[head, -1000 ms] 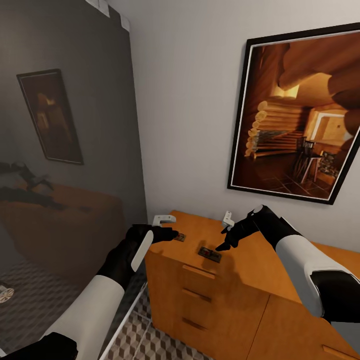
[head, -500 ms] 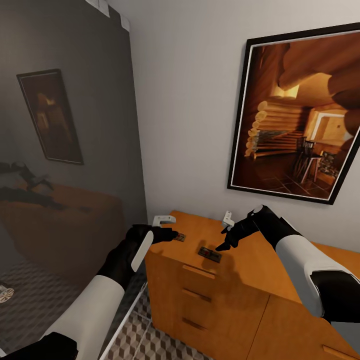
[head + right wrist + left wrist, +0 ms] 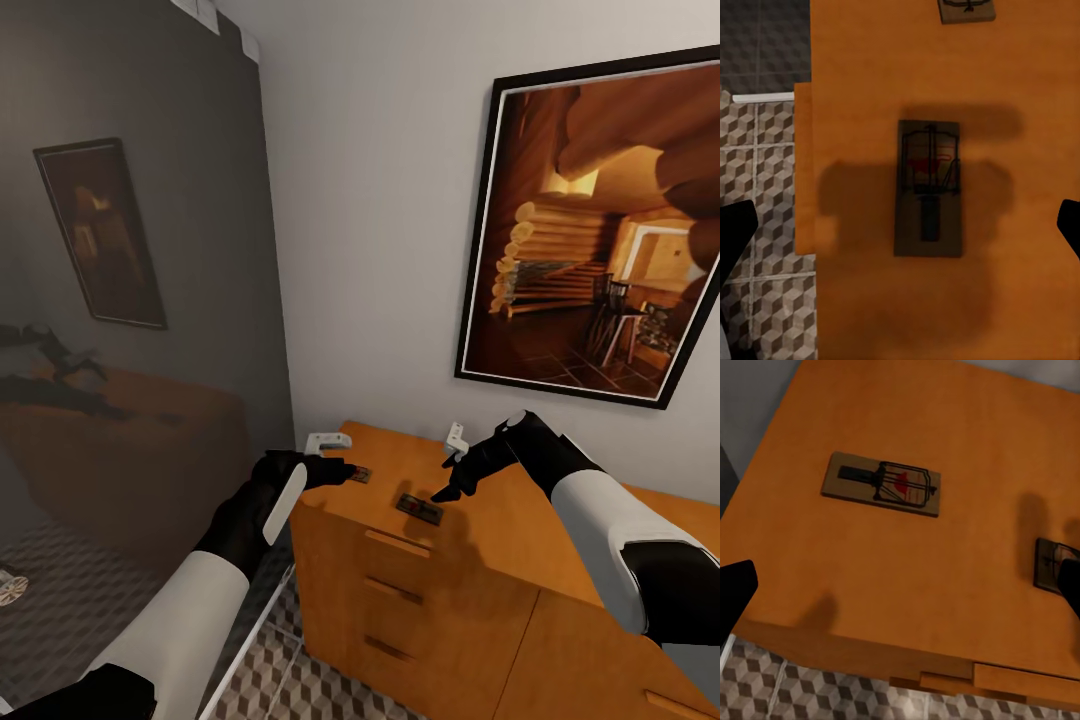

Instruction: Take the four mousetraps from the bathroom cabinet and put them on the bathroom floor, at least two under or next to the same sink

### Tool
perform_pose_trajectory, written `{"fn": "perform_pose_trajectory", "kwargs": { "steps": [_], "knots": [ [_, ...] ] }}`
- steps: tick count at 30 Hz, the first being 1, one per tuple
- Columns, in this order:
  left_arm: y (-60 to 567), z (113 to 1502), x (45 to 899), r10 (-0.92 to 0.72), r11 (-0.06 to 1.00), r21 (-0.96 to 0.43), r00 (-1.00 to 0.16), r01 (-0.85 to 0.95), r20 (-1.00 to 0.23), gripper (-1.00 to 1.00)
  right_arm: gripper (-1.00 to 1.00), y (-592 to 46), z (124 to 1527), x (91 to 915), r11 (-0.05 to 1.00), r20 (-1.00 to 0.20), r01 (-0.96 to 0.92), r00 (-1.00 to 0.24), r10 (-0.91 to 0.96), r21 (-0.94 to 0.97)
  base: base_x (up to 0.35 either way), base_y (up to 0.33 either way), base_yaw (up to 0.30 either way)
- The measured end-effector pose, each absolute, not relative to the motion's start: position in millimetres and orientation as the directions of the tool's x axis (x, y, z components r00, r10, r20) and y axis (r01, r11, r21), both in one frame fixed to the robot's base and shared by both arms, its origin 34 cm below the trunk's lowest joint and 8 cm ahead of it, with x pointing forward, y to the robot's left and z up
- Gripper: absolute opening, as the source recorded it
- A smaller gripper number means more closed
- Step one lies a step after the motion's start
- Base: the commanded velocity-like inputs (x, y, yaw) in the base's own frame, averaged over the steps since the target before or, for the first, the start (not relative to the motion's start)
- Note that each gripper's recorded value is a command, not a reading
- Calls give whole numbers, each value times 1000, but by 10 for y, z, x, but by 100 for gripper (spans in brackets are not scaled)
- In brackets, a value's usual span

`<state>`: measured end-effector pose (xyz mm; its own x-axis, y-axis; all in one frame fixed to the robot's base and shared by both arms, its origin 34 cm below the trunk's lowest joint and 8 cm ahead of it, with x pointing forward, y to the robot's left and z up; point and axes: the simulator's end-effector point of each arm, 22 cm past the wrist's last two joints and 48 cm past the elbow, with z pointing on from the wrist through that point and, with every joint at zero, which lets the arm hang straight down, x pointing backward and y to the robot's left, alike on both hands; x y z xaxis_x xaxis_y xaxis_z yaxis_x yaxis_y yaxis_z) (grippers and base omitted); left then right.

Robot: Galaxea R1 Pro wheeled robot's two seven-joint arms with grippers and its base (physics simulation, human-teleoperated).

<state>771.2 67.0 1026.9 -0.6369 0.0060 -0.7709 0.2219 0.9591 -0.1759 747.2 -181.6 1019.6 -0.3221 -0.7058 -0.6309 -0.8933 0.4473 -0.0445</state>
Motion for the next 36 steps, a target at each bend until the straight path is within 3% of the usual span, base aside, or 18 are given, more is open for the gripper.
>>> {"fn": "perform_pose_trajectory", "kwargs": {
  "steps": [36],
  "knots": [
    [666, 10262, 7709, 4, 958, -179, -638, 223, -770, 100, 100, -1818, 10187, 7467, 448, -630, -893, -324, -706, -42, 0, 25, 0]
  ]
}}
